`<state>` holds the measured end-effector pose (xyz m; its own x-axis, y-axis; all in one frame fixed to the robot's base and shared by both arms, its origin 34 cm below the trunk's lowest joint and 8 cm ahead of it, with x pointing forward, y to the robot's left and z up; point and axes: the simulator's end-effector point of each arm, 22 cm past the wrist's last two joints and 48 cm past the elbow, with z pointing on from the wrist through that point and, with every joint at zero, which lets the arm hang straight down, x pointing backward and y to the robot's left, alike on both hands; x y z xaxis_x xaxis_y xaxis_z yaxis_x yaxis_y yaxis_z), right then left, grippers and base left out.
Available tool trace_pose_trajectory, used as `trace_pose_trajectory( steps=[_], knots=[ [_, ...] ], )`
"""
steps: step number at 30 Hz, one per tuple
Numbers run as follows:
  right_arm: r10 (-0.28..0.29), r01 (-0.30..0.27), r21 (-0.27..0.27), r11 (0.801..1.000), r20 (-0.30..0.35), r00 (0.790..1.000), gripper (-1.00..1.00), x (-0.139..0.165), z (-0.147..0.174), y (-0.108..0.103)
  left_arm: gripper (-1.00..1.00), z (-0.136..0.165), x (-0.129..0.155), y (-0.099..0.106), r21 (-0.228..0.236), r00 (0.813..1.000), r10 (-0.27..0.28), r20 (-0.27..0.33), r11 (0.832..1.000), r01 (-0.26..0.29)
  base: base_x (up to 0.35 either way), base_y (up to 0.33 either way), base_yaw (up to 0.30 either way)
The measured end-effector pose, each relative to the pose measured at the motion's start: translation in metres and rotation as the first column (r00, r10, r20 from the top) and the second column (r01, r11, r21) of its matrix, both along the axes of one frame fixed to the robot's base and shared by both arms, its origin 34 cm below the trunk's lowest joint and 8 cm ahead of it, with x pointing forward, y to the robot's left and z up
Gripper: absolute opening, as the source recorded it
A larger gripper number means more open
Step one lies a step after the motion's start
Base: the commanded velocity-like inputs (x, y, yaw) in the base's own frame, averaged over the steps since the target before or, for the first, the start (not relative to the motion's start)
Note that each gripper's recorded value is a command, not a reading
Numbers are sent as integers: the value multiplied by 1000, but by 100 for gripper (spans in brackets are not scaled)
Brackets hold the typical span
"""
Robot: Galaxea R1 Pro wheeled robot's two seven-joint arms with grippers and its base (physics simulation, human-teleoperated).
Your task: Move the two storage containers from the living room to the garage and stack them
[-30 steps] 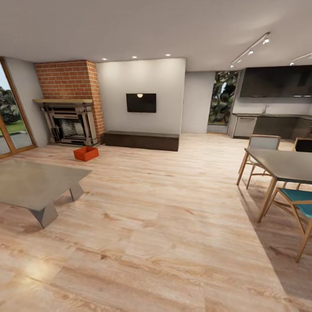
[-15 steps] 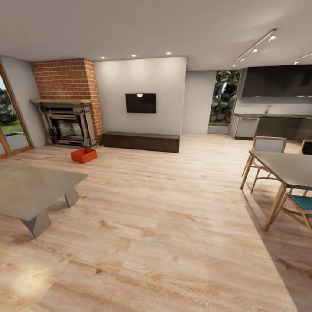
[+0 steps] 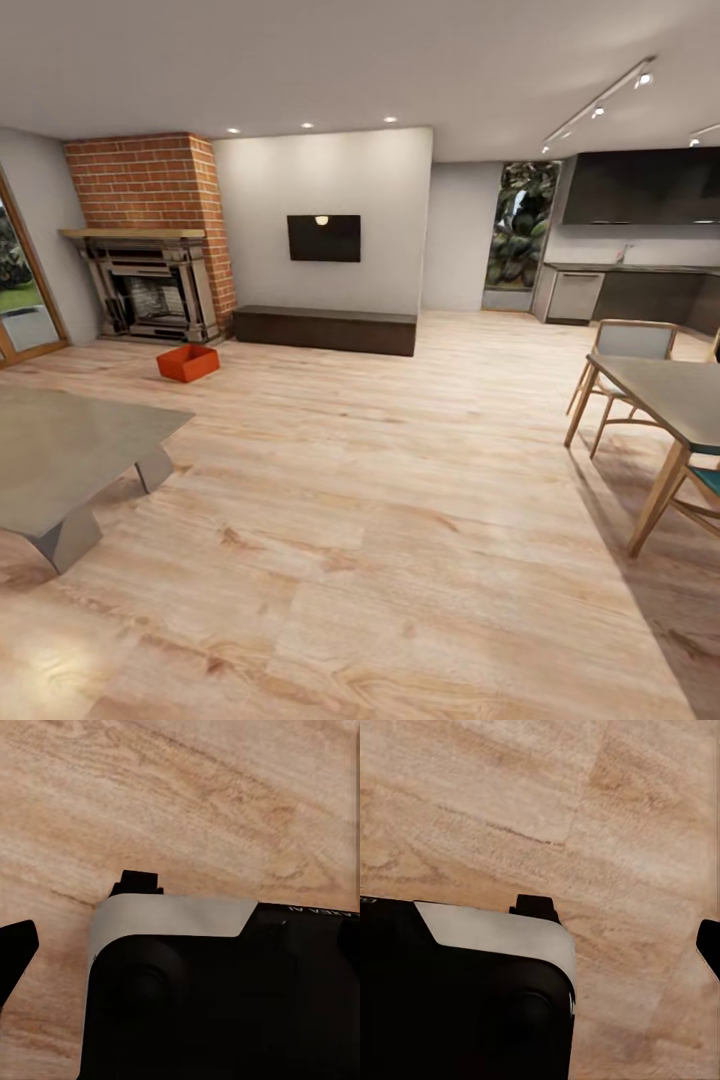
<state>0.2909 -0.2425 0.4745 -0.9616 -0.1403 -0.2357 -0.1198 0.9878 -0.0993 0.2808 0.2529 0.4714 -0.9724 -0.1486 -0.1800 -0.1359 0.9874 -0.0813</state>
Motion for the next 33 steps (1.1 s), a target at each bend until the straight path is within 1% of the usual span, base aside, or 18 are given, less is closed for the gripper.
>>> trace_pose_trajectory(
  steps=[33],
  knots=[
    [1, -1, 0, 1000, 0, 1000, 100, 0, 0, 0, 100, 0, 0, 0, 1, 1000, 0, 0, 1000, 0, 318, 0, 0]
  ],
)
